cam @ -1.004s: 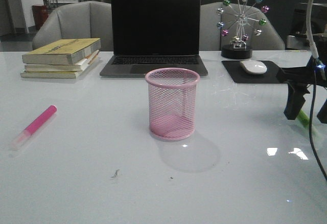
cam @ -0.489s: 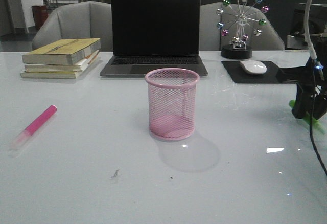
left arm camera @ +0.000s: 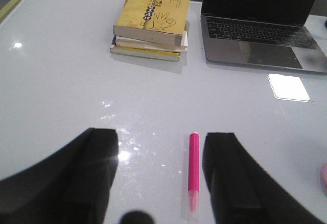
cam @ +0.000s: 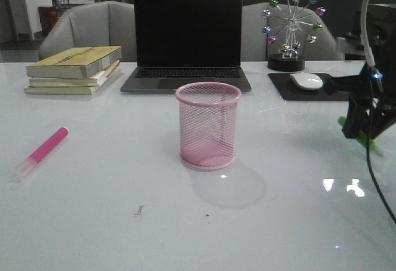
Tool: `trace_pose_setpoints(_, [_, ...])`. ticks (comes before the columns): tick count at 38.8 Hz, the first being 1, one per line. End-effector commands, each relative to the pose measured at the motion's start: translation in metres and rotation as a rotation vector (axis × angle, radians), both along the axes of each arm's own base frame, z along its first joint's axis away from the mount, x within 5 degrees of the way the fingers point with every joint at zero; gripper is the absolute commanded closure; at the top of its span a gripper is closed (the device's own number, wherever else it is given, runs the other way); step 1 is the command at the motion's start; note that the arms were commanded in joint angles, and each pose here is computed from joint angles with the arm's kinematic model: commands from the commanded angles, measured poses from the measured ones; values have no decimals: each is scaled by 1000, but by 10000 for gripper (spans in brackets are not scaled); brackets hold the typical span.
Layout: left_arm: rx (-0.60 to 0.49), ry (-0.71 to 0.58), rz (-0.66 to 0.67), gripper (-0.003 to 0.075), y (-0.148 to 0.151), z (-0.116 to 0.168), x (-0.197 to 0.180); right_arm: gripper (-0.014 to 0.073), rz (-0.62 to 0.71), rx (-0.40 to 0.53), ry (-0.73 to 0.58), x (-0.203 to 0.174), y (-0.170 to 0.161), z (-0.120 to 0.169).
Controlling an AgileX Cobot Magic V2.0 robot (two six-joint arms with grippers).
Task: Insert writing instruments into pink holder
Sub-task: 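Lift the green marker with the right gripper and insert it into the pink holder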
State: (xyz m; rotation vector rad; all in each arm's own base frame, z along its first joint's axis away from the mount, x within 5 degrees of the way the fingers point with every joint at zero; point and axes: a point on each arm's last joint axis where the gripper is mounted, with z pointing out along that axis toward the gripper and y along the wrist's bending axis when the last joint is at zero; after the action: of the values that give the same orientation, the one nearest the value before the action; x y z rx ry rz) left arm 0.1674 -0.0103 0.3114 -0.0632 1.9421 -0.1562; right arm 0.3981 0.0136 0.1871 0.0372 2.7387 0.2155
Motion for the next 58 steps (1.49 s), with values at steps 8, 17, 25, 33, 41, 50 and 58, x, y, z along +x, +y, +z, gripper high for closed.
trace_pose_setpoints(8, [-22, -113, 18, 296, 1, 20, 3, 537, 75, 29, -570, -25, 46, 141])
trace_pose_setpoints(17, [-22, -113, 18, 296, 1, 20, 3, 537, 234, 58, -869, -55, 101, 194])
trace_pose_setpoints(25, [-22, -101, 16, 296, 1, 19, 2, 537, 293, 120, -1023, -69, 143, 189])
trace_pose_setpoints(33, [-20, -90, 14, 296, 1, 18, 2, 537, 313, 125, -1051, -79, 162, 144])
trace_pose_setpoints(41, [-18, -90, 14, 296, 1, 18, 2, 537, 333, 111, -1044, -77, 179, 100])
trace_pose_setpoints(50, [-16, -90, 13, 296, 1, 18, 2, 537, 357, 92, -981, -70, 189, 72])
trace_pose_setpoints(58, [-16, -90, 13, 296, 1, 18, 2, 518, 356, 100, -929, -71, 189, 68])
